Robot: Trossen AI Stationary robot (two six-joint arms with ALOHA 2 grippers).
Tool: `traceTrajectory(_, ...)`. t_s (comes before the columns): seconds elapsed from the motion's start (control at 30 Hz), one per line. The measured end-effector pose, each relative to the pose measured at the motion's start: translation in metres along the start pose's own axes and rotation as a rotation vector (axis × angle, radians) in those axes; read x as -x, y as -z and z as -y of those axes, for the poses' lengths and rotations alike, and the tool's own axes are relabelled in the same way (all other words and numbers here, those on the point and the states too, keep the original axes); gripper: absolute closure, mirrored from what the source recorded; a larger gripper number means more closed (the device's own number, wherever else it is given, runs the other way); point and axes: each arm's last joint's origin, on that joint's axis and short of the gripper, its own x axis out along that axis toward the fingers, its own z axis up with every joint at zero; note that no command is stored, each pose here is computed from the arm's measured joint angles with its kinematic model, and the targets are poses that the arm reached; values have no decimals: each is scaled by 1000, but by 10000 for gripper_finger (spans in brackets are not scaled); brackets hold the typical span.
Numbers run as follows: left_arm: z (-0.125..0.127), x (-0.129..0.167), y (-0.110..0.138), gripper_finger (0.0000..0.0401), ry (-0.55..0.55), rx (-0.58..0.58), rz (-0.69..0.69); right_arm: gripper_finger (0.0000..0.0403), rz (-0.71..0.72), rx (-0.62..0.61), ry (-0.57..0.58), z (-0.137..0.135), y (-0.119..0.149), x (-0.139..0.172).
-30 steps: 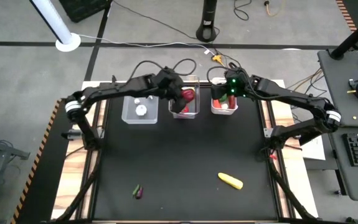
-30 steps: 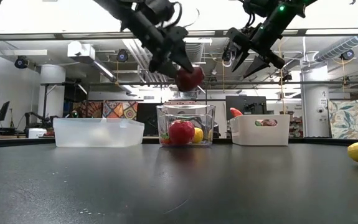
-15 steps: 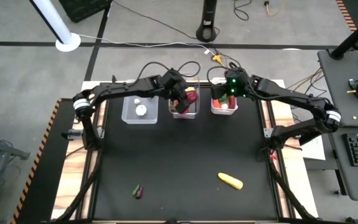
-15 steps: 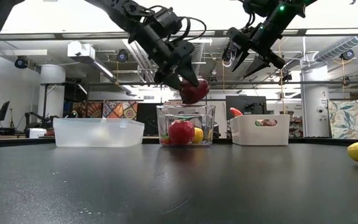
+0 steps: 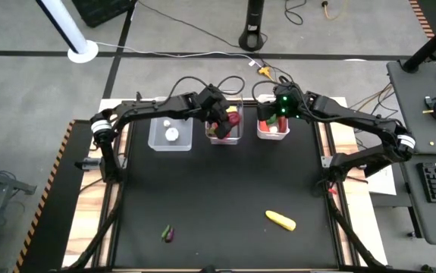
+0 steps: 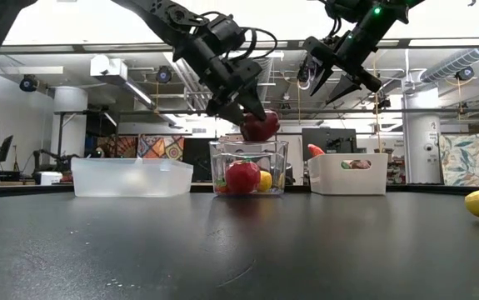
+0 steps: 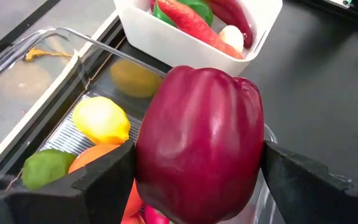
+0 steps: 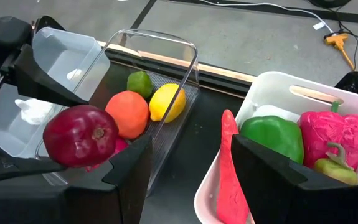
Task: Sort produce into baskets
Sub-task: Put the red bell pepper into the right transparent bin, then put the yellow corn into the white bin
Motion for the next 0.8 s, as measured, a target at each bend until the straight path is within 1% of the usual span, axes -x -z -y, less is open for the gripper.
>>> traceTrajectory(0.1, 0, 0, 1, 86, -4, 0, -14, 193, 0, 0, 0, 0, 0, 0)
traceTrajectory(0.33, 0, 1, 1, 45, -8, -11, -16, 193, 0, 0, 0, 0, 0, 0)
traceTrajectory(0.43, 0, 1, 1, 33, -8, -18, -16, 193, 0, 0, 0, 0, 0, 0)
traceTrajectory(0.5, 0, 4, 1, 29, 14, -17, -13, 193, -1, 1, 0, 0, 0, 0)
traceTrajectory(0.57, 2, 13, -2, 28, 61, -18, -10, 193, -7, -3, -8, 0, 0, 2)
traceTrajectory(0.63, 5, 28, -7, 28, 100, -35, -9, 193, -23, -12, -47, 0, 0, 5)
traceTrajectory(0.8, 11, 83, -17, 35, 105, -114, -3, 193, -93, -16, -212, -7, 4, 20)
